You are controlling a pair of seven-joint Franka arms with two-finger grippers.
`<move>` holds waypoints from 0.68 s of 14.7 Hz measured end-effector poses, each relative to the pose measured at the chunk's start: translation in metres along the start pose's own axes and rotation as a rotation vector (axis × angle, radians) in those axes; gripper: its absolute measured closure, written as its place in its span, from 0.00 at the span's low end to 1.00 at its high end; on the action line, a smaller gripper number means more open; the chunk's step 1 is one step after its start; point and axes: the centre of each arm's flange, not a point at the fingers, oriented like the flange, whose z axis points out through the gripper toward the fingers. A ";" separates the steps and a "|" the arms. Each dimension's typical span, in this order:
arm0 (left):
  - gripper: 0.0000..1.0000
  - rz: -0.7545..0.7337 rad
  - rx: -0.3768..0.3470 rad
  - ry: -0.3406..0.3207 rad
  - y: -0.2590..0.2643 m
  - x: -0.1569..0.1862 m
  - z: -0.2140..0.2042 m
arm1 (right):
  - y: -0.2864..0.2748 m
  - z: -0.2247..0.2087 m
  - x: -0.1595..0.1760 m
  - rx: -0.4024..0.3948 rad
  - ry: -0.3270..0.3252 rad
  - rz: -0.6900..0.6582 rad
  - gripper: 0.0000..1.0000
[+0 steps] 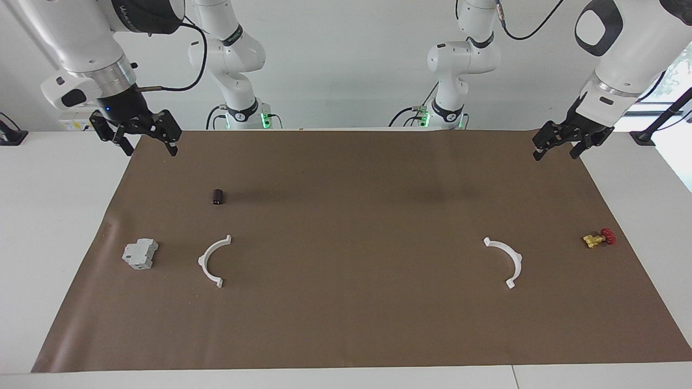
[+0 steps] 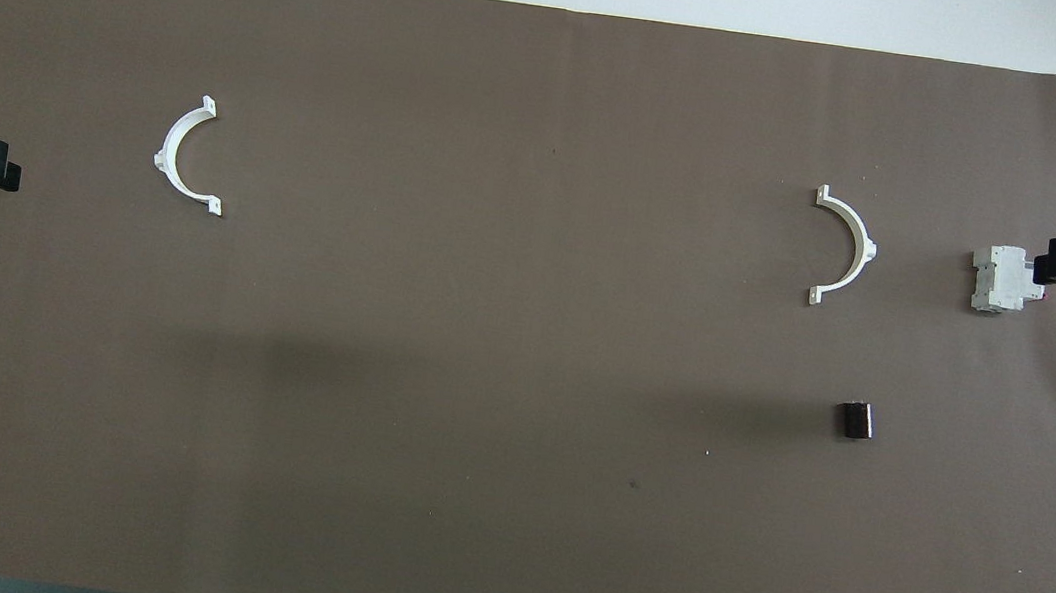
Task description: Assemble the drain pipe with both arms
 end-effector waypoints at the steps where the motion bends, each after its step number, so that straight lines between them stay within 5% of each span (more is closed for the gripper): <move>1: 0.00 0.000 0.000 0.000 0.000 0.000 0.000 | 0.000 0.000 0.000 0.000 0.000 0.000 0.00; 10: 0.00 0.008 0.000 0.001 0.004 0.000 0.000 | 0.003 0.000 0.000 0.000 -0.001 0.005 0.00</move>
